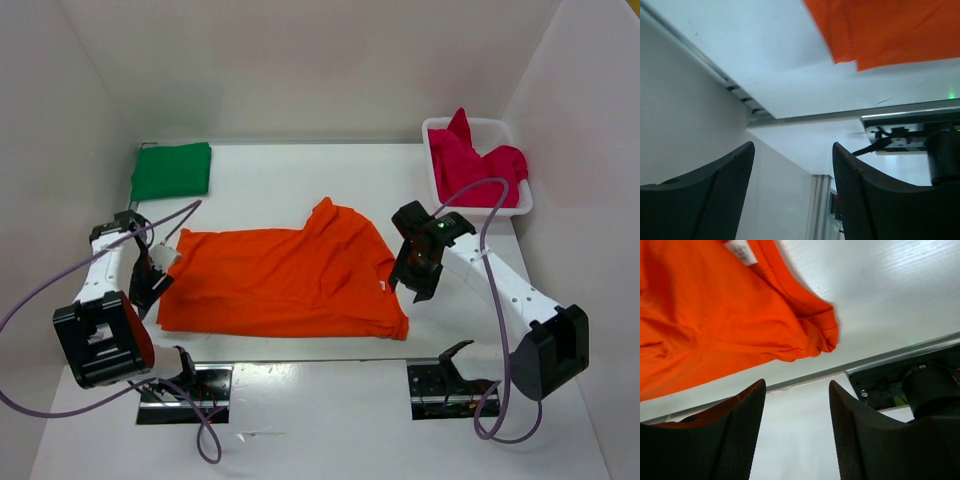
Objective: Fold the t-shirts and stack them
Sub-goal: Fold the flattened tshirt in 1/3 of the way, then grap the side of the flattened tshirt furthest away from the robot with both arms, then fold the other side of the tshirt into a rectangle, then rotate the tshirt 90 degrees
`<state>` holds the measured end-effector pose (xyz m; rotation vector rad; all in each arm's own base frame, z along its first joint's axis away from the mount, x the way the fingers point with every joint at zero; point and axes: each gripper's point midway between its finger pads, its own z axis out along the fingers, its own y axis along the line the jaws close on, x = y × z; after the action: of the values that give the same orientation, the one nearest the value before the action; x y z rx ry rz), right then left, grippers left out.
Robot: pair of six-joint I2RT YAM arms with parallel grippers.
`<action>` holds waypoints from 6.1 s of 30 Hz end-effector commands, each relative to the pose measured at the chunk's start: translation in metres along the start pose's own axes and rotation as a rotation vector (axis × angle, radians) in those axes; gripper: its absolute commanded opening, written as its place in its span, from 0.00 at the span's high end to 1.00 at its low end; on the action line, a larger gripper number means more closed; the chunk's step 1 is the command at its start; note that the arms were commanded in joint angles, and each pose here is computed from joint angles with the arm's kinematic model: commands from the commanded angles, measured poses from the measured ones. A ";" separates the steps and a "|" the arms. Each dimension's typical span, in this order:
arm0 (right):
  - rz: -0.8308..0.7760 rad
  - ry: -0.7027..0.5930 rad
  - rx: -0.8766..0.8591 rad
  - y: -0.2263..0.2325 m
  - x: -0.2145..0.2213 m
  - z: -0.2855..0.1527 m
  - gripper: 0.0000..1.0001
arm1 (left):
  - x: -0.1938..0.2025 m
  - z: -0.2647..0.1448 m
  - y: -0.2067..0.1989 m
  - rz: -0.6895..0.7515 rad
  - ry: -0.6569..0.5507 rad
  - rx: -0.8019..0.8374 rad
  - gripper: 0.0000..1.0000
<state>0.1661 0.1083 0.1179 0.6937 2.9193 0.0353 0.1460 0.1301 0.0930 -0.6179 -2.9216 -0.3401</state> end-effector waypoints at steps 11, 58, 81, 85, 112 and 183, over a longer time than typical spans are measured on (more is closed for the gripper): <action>-0.234 -0.323 -0.194 0.184 -0.192 0.051 0.41 | -0.185 -0.035 0.076 -0.303 -0.545 0.177 0.22; -0.304 -0.265 -0.353 0.231 -0.223 0.074 1.00 | -0.264 0.017 0.041 -0.279 -0.530 0.239 1.00; -0.193 -0.108 -0.401 0.117 -0.056 0.048 1.00 | -0.137 0.019 0.007 -0.080 -0.383 0.070 1.00; -0.182 -0.099 -0.366 0.108 -0.048 0.055 1.00 | -0.137 0.022 0.015 -0.079 -0.379 0.026 1.00; -0.163 -0.203 -0.325 0.109 -0.075 0.022 1.00 | -0.189 -0.027 0.045 -0.014 -0.559 -0.095 1.00; 0.240 0.048 -0.013 0.008 0.049 0.094 0.27 | -0.193 0.059 0.026 -0.014 -0.424 -0.028 0.46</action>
<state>0.1279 0.1261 0.0191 1.0337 2.8981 0.0342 0.3158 0.0816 0.0186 -0.7850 -3.3063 -0.1875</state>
